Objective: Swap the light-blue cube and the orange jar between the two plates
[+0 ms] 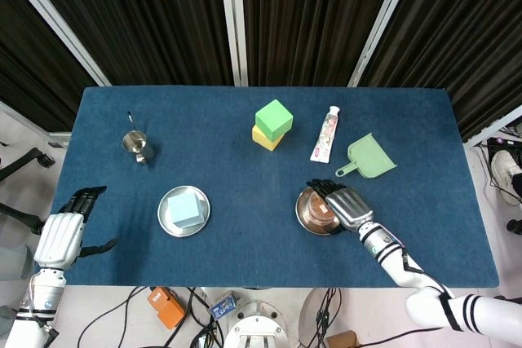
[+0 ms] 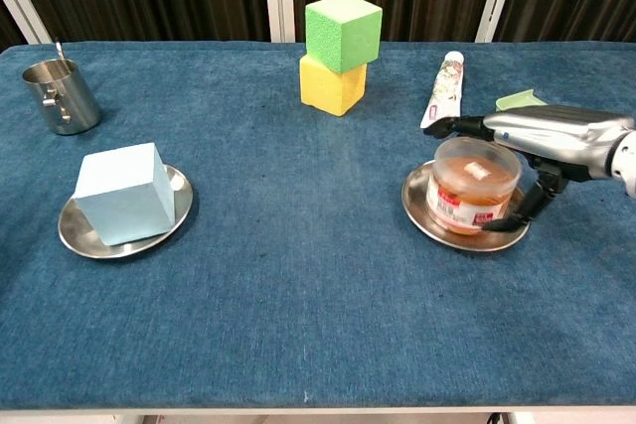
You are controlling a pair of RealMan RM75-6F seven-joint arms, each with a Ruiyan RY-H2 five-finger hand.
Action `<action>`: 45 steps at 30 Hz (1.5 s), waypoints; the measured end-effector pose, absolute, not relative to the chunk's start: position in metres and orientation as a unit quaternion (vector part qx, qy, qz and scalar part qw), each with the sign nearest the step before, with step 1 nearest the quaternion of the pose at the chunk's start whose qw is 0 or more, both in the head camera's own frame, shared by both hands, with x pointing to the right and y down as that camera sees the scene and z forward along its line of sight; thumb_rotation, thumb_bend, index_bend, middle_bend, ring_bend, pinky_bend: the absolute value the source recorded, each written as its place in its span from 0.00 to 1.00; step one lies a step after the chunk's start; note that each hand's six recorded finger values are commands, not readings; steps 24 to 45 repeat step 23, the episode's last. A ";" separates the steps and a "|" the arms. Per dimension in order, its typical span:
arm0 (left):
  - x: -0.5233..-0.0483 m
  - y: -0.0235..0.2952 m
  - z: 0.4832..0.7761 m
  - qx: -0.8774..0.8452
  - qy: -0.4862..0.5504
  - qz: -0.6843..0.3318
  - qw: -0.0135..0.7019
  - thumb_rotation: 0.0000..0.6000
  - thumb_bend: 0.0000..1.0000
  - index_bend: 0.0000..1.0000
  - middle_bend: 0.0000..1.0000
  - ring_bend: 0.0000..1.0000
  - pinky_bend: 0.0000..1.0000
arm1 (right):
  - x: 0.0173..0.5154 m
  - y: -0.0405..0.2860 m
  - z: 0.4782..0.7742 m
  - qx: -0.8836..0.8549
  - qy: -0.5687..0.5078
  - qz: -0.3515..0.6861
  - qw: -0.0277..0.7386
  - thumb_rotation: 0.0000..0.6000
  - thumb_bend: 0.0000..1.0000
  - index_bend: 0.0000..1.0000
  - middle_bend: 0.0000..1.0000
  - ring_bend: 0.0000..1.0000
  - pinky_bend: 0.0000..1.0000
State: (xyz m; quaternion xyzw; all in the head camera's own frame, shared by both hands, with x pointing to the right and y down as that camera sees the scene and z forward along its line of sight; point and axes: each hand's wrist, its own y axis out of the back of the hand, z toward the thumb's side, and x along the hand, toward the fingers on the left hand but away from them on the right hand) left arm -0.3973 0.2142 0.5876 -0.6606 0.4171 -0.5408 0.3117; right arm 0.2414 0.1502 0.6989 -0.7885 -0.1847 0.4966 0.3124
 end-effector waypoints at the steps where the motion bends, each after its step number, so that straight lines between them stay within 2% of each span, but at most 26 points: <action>1: -0.397 0.215 0.586 -0.661 0.416 -0.540 0.314 1.00 0.01 0.11 0.11 0.09 0.29 | 0.244 0.151 0.696 -0.790 -0.183 0.497 0.309 1.00 0.15 0.00 0.00 0.00 0.00; 8: -0.407 0.225 0.565 -0.650 0.427 -0.525 0.346 1.00 0.03 0.10 0.05 0.01 0.12 | 0.267 0.156 0.659 -0.785 -0.214 0.483 0.324 0.98 0.13 0.00 0.00 0.00 0.00; 13: -0.438 0.244 0.551 -0.626 0.456 -0.522 0.358 1.00 0.05 0.08 0.02 0.00 0.08 | 0.319 0.170 0.616 -0.715 -0.274 0.506 0.397 1.00 0.13 0.00 0.00 0.00 0.00; 17: -0.462 0.262 0.551 -0.618 0.470 -0.529 0.342 1.00 0.06 0.08 0.02 0.00 0.08 | 0.372 0.203 0.580 -0.628 -0.329 0.553 0.438 1.00 0.13 0.00 0.00 0.00 0.00; 21: -0.469 0.269 0.549 -0.619 0.471 -0.529 0.340 1.00 0.06 0.08 0.02 0.00 0.08 | 0.422 0.247 0.552 -0.568 -0.380 0.590 0.429 1.00 0.13 0.00 0.00 0.00 0.00; 23: -0.468 0.271 0.547 -0.619 0.464 -0.529 0.348 1.00 0.06 0.08 0.02 0.00 0.08 | 0.434 0.257 0.550 -0.566 -0.386 0.592 0.424 1.00 0.13 0.00 0.00 0.00 0.00; 45: -0.468 0.271 0.547 -0.619 0.464 -0.529 0.348 1.00 0.06 0.08 0.02 0.00 0.08 | 0.434 0.257 0.550 -0.566 -0.386 0.592 0.424 1.00 0.13 0.00 0.00 0.00 0.00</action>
